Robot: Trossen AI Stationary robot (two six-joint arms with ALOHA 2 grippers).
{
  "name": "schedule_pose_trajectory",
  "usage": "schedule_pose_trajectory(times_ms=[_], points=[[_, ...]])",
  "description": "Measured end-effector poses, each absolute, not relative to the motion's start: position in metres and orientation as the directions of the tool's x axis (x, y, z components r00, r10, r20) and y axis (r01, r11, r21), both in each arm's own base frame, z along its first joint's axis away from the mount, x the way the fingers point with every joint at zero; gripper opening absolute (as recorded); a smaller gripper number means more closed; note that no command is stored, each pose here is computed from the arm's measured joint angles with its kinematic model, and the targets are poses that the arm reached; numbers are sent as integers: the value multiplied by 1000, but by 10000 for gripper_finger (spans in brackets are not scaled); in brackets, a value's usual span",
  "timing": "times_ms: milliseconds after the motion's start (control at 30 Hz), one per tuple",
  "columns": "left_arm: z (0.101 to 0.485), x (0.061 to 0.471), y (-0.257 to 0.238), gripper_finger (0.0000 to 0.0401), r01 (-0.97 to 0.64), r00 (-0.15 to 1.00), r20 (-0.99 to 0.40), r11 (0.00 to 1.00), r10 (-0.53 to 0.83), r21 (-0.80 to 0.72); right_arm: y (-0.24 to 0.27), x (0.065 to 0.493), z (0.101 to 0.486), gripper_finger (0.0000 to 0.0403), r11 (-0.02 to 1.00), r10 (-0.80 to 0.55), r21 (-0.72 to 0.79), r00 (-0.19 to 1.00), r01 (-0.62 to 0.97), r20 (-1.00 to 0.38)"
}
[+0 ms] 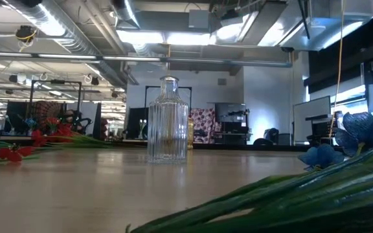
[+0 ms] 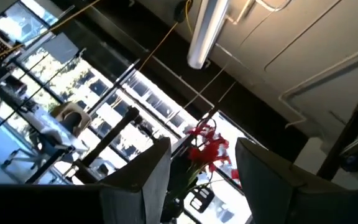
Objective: Sort flowers into vase by color
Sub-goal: Put the top right red flowers into the red vase
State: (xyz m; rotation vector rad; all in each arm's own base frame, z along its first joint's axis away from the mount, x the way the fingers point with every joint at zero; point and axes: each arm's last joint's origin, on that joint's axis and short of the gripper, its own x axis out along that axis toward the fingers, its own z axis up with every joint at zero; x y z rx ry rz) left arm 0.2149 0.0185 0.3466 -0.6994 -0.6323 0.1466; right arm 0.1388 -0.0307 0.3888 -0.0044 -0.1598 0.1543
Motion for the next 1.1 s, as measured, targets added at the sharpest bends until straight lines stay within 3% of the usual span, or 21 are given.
schedule_pose_trajectory(times_ms=[400,600,833,967,1100], points=[[352,303,-33,176,147,870,445,750,213,-645,-15,102,341,6,950,313,-69,927,-305,209],[344,336,-55,176,126,886,410,738,216,-663,-3,64,328,6,949,315,-68,931,-307,186],[331,386,-65,176,66,892,372,742,256,-667,8,19,313,8,983,184,-33,964,-181,194],[313,420,-58,176,-69,877,328,768,351,-637,8,8,309,7,997,59,46,998,-59,17],[301,452,-54,176,-117,881,312,803,355,-584,9,0,312,9,1000,-9,9,999,10,-40]])
